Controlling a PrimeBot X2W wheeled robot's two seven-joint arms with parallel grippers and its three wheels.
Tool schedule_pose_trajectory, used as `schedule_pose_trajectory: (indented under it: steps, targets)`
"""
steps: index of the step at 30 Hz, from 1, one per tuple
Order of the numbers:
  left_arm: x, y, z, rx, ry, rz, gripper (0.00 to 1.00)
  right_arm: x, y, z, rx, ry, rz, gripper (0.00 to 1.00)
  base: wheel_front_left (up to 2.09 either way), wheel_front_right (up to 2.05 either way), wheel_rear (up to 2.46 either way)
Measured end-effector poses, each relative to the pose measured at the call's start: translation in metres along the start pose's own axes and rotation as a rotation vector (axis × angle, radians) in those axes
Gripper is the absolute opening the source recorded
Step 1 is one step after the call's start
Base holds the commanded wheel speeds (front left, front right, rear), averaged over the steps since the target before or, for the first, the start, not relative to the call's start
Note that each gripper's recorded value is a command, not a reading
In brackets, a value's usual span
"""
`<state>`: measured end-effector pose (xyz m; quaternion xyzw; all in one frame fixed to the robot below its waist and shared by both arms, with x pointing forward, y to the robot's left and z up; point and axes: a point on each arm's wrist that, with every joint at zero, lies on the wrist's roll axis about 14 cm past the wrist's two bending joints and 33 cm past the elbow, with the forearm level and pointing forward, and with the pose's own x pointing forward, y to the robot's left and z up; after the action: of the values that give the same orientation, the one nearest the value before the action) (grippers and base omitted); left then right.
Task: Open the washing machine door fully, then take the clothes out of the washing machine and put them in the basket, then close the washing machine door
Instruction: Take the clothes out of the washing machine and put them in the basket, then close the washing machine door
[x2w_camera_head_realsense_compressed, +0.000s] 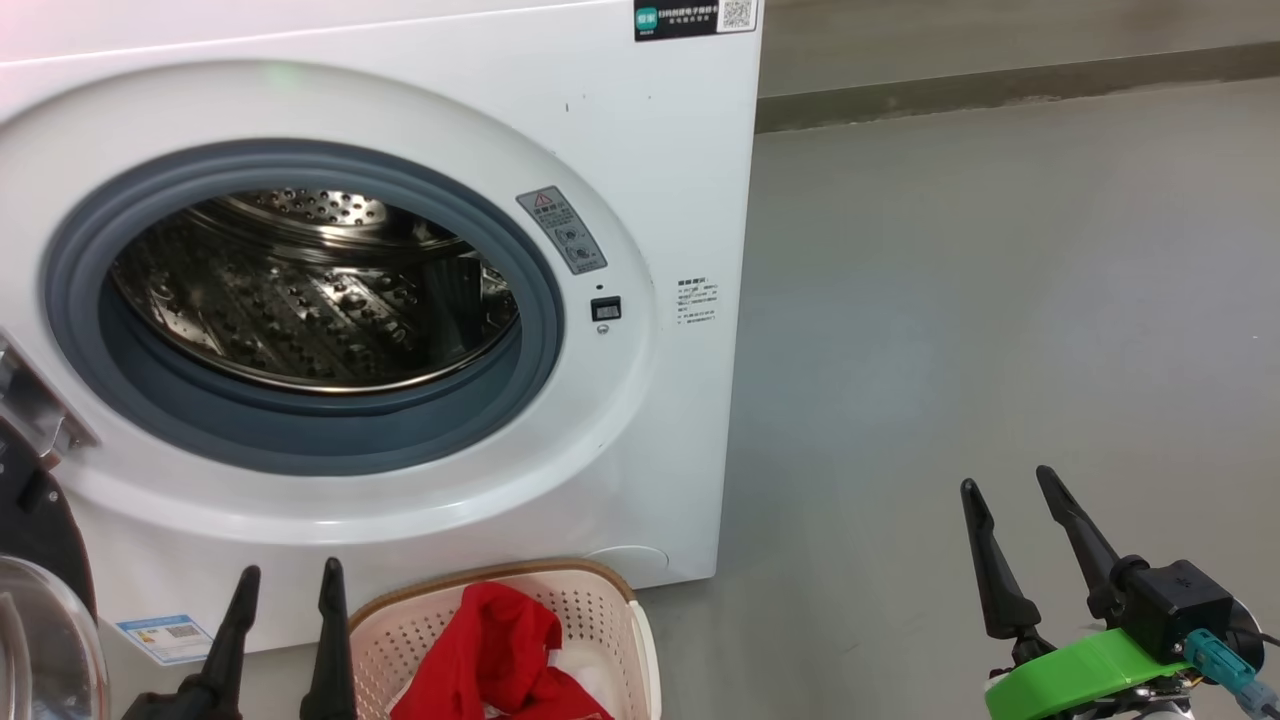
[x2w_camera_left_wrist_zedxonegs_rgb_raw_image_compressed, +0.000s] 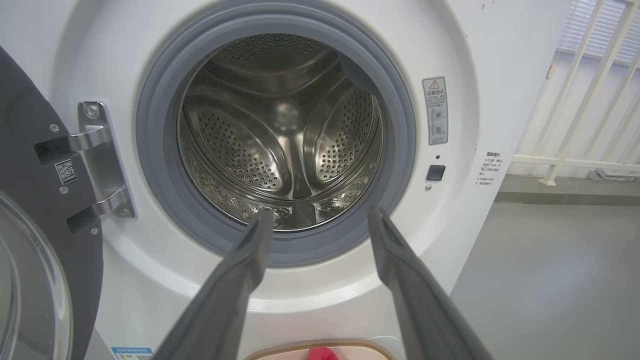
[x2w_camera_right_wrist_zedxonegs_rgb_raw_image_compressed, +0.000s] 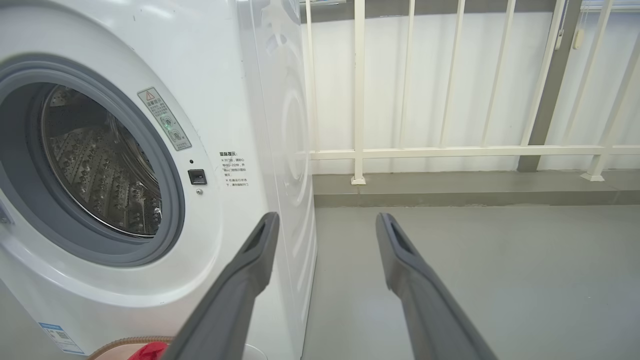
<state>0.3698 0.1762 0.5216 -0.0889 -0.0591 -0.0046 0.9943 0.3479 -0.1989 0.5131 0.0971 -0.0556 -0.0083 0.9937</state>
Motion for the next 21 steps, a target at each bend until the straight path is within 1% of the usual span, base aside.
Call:
schedule_pose_trajectory:
  steps: [7, 11, 16, 21]
  targets:
    - [-0.0012, 0.0021, -0.0008, 0.005, 0.004, 0.01, 1.0, 0.0001, -0.0004, -0.0008, 0.0, 0.002, -0.002, 1.0, -0.02, 0.01, 0.01]
    - [-0.0008, 0.0036, 0.0003, 0.005, 0.004, 0.018, 1.0, 0.0008, 0.0001, -0.0019, 0.001, 0.005, -0.001, 1.0, -0.57, 0.4, 0.17]
    - [-0.0007, 0.0054, 0.0016, 0.009, 0.001, 0.025, 1.0, 0.0016, 0.0011, -0.003, 0.002, 0.009, 0.002, 1.0, -1.27, 1.13, 0.14]
    - [-0.0005, 0.0048, 0.0022, 0.01, 0.0, 0.022, 1.0, 0.0023, 0.0022, -0.0046, 0.003, 0.013, 0.005, 1.0, -1.89, 1.86, 0.03]
